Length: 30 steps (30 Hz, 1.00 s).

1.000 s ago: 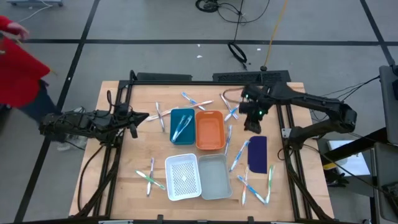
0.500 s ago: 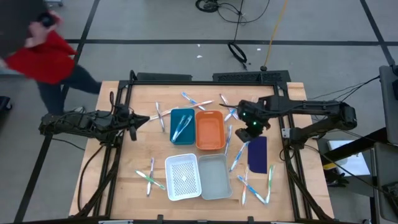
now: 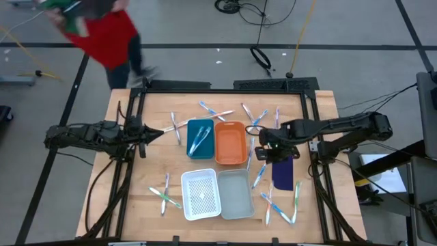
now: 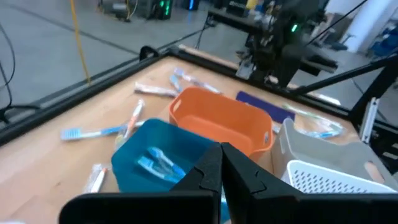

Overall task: Pick & Place Toothbrushes
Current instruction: Put the blue toothbrush into the blue bin

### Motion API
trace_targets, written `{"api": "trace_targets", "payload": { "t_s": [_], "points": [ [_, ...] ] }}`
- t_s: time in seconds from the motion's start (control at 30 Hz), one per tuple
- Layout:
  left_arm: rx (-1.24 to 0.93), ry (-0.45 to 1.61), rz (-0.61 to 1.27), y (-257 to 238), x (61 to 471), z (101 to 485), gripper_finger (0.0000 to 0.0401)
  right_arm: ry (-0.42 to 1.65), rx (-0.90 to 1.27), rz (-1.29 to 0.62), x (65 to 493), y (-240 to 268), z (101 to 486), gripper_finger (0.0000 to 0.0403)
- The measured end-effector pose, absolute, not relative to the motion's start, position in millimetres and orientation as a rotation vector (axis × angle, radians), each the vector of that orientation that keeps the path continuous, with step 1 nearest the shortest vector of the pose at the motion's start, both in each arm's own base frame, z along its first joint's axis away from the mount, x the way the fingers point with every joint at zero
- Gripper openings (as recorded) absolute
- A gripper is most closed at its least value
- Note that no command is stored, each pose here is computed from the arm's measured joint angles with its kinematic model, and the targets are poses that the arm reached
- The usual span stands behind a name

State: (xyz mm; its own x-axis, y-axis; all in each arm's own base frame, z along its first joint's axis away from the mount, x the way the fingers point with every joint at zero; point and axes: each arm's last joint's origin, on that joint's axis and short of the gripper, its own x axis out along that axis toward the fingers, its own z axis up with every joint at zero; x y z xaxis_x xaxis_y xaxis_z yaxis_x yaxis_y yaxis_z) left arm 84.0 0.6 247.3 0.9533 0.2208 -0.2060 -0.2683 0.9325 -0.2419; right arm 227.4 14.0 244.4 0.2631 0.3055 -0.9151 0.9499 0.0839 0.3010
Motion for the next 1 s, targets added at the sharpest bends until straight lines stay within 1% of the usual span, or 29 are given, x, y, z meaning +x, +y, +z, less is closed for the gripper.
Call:
{"api": "trace_targets", "payload": {
  "t_s": [0.1,0.3,0.53,0.77,1.0],
  "points": [
    [-0.252,0.131,0.24,2,73,250,0.0002,1.217,1.469,-0.788,227,19,235,0.0125],
    [-0.265,0.09,0.23,3,56,248,0.0009,1.076,1.578,-0.845,232,23,219,0.0122],
    [-0.281,0.135,0.225,3,54,243,0.0004,1.085,1.654,-0.972,224,26,204,0.0121],
    [-0.274,0.149,0.213,3,54,242,0.0014,1.027,1.721,-1.028,225,27,205,0.0121],
    [-0.267,0.149,0.212,3,54,242,0.0002,1.033,1.745,-1.08,230,33,197,0.0121]
  ]
}}
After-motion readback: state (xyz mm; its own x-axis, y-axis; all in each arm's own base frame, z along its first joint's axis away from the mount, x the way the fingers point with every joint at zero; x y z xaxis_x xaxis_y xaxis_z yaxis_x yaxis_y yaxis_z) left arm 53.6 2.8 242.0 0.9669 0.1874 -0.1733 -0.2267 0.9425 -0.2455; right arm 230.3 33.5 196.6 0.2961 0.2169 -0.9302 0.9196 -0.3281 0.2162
